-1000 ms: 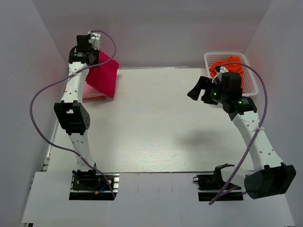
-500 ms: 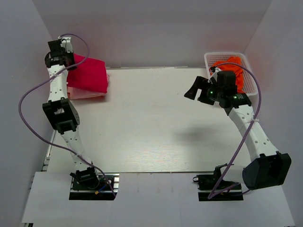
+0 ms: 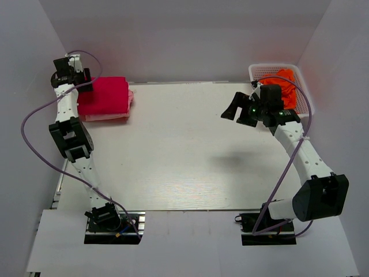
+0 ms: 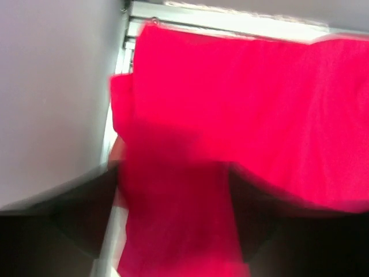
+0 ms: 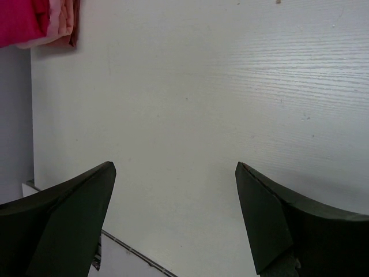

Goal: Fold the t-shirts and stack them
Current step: Put the neatly folded tshirt into the corner of the board with the left arm

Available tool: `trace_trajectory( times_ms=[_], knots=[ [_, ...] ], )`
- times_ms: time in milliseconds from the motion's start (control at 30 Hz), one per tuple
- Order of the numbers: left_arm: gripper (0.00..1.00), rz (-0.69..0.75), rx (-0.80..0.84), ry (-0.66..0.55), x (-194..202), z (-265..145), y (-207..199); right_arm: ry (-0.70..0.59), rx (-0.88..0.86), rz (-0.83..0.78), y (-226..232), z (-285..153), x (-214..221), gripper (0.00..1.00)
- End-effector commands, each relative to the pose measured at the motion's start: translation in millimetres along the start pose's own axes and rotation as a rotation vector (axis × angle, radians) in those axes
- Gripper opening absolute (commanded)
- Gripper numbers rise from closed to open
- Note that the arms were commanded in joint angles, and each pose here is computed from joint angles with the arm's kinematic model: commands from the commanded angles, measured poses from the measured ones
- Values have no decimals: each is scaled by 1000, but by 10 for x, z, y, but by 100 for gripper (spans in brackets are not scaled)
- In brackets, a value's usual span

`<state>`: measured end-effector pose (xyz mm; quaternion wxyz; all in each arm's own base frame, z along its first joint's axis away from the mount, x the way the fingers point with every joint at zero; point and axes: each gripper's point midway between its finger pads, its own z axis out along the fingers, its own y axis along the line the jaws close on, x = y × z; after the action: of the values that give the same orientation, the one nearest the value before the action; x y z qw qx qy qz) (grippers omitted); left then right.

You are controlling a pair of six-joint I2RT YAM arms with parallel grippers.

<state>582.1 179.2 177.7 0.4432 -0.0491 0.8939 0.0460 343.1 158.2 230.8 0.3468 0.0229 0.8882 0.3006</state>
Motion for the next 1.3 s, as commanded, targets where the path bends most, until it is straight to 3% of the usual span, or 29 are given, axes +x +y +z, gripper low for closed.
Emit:
trace_trajectory(
  times_ms=[0,33,300,533,600,633,667,733,800,833,900,1000,1133,1267],
  knots=[
    [95,-40,-96,-80,-282,-142,177,-53,-64,-24,191,-55,-220,90],
    [100,-58,-112,-89,-323,-164,200,-49,-63,-20,184,-48,-210,90],
    [100,-139,-143,-136,-573,-581,150,-46,-87,-41,237,-85,-197,90],
    [100,-223,50,-159,-736,-1110,-461,-85,-58,-70,143,-198,-88,90],
    [100,-263,101,-107,-567,-1194,-775,-89,-34,-71,71,-228,-3,90],
    [100,-273,134,-159,-685,-1485,-909,-103,-27,-73,64,-264,5,90],
    [100,-277,180,-90,-374,-1449,-1177,-90,-7,-65,-26,-238,104,90],
    [100,-304,186,-108,-242,-1648,-1409,-110,-6,-72,-21,-321,141,90],
    [100,-334,249,-69,180,-1966,-1818,-92,13,-71,-124,-322,319,90],
    [100,-346,264,-6,603,-1932,-1949,-92,35,-77,-196,-334,390,90],
    [100,-329,339,34,958,-2163,-2311,-87,59,-66,-275,-363,499,90],
    [100,-304,353,163,1736,-2497,-2521,-84,109,-38,-451,-406,741,90],
    [100,-268,273,190,2049,-2638,-2427,-109,113,-13,-537,-437,917,90],
    [100,-260,263,113,1858,-2793,-2371,-130,95,21,-555,-447,1025,90]
  ],
)
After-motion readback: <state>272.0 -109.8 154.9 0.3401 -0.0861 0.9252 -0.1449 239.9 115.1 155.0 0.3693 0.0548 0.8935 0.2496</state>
